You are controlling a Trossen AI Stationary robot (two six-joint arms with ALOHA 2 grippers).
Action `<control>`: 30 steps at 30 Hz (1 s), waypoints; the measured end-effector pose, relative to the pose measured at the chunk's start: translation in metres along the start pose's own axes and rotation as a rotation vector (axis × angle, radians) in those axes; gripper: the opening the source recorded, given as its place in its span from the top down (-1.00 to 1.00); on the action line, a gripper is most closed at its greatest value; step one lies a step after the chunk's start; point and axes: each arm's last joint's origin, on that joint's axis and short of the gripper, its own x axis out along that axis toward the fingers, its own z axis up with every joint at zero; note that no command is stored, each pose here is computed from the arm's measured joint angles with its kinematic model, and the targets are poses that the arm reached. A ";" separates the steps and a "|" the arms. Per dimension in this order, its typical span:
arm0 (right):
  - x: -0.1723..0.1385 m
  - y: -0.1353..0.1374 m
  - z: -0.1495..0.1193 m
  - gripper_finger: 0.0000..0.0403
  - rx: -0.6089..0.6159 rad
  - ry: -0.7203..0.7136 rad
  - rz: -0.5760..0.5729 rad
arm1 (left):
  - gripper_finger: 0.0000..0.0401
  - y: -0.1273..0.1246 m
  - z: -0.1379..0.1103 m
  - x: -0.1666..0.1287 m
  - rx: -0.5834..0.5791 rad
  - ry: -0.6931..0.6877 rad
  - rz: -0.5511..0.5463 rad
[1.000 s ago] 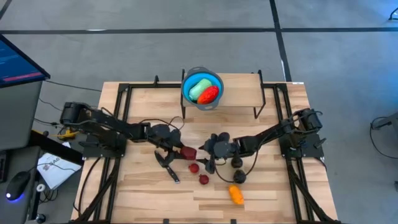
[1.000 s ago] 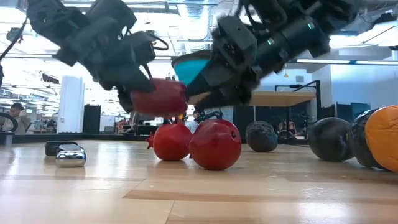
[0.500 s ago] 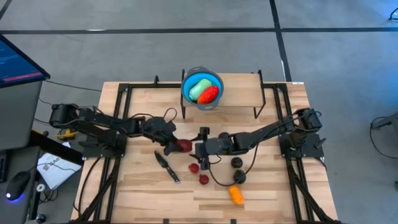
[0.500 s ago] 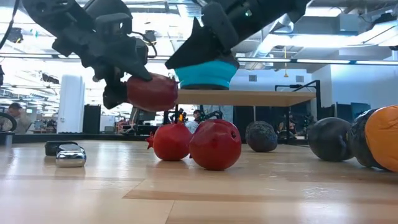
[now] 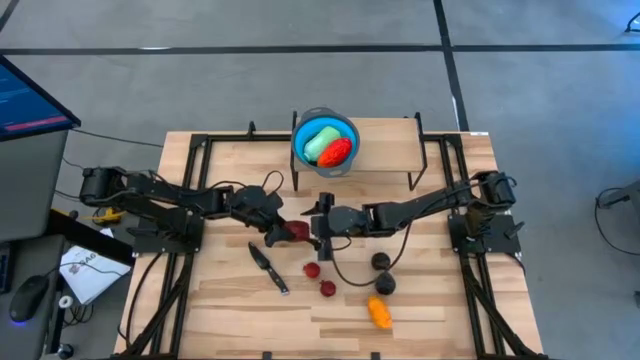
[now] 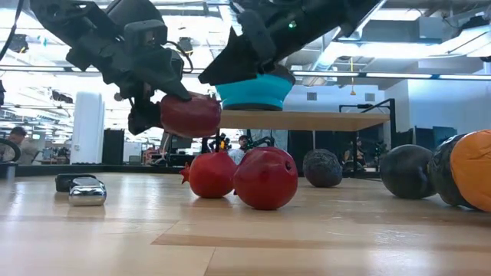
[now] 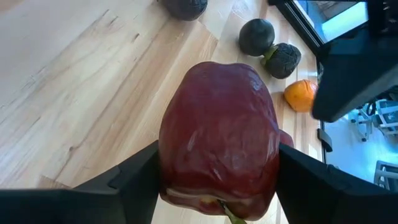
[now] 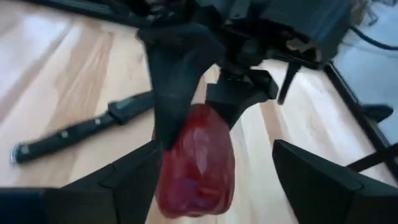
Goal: Pick & Place Fruit
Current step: Put the red apple into the blue strainer bowl on the shelf
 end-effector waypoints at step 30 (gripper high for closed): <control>0.045 0.040 -0.016 -0.18 -0.172 0.125 -0.163 | -0.37 -0.002 0.002 0.000 0.028 -0.033 -0.036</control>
